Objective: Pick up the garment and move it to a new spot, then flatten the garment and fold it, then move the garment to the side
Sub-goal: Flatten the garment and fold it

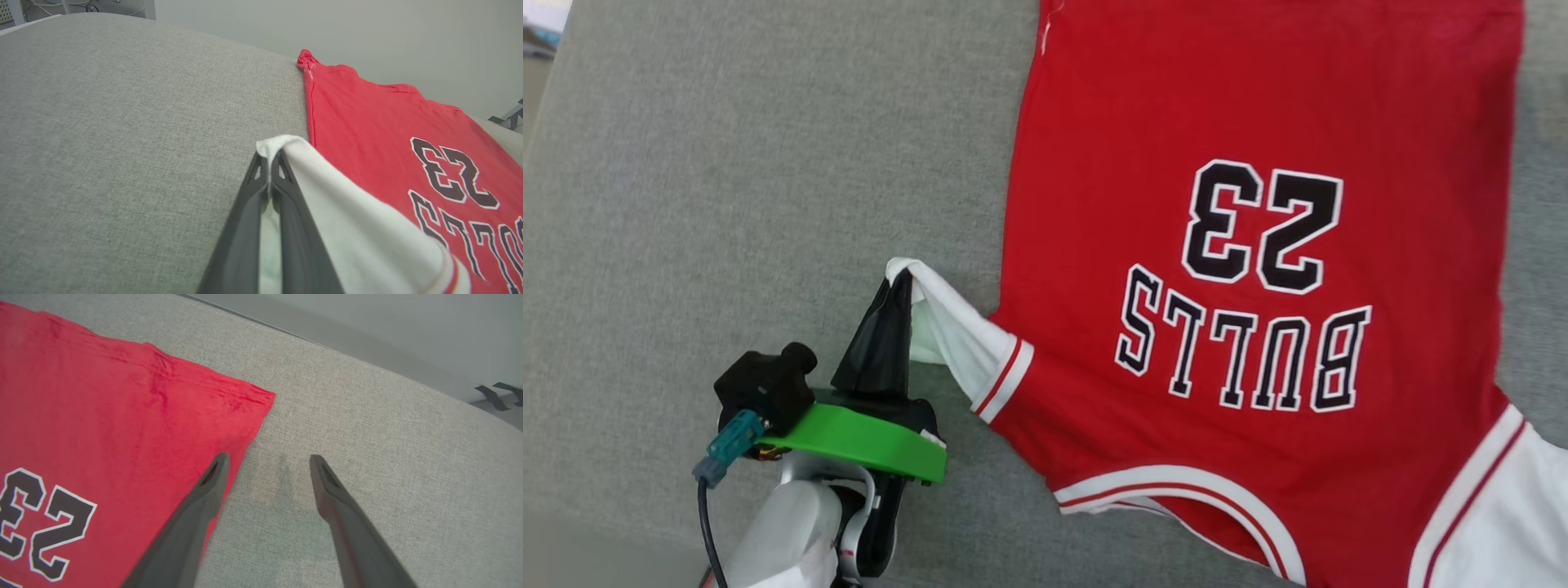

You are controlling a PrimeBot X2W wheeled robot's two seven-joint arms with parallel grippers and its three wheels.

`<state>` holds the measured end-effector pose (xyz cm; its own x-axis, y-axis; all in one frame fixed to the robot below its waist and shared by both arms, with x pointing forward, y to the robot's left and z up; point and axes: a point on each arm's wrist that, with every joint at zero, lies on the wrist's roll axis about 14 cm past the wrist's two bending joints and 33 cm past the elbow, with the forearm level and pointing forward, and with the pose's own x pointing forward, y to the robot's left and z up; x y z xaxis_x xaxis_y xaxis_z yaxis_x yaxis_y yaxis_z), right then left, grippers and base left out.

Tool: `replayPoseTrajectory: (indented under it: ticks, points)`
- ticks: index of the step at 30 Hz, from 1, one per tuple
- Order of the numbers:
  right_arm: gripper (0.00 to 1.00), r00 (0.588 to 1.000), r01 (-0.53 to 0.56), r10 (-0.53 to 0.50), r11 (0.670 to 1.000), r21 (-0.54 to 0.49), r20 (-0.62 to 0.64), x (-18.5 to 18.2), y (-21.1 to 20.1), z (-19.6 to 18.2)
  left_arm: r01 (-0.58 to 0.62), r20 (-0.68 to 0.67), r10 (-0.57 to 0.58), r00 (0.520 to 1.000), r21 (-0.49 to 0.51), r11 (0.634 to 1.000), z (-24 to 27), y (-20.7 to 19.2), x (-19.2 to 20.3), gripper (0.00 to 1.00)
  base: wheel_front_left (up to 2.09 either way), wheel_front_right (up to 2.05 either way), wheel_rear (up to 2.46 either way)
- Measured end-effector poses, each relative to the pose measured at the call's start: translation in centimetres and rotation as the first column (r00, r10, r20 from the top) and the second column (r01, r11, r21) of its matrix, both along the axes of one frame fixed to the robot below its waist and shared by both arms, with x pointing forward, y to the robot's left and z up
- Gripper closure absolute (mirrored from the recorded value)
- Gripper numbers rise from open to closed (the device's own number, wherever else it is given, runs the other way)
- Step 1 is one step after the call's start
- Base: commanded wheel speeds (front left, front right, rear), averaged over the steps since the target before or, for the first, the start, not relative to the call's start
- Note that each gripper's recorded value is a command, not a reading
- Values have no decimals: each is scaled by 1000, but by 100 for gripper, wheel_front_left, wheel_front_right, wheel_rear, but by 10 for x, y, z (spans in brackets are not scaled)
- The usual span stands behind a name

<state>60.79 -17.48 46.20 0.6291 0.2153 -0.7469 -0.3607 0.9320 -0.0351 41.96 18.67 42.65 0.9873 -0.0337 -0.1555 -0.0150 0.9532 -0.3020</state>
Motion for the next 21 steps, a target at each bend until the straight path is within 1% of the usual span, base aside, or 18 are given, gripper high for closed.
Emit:
replayPoseTrajectory:
  ticks: [5,10,14,17,18,21]
  points:
    - [0,995,-2,0,1000,-21,-96,17,10,-34,-20,-30,20,999,0,1000,-16,5,2,100,0,0,0]
    - [0,981,-13,5,999,-37,-192,21,23,-82,-46,-60,47,997,10,999,-30,14,1,100,0,0,0]
    - [0,972,-32,17,998,-59,-236,22,27,-109,-73,-90,75,993,27,997,-40,23,-3,100,0,0,0]
    - [0,969,-35,20,998,-56,-246,23,28,-117,-85,-108,88,990,32,996,-47,28,-6,100,0,0,0]
    - [100,970,-35,20,998,-56,-244,24,27,-117,-89,-112,92,989,33,996,-48,29,-6,100,0,0,0]
    - [100,975,-36,22,998,-59,-221,27,26,-113,-91,-110,95,989,38,995,-48,31,-7,100,0,0,0]
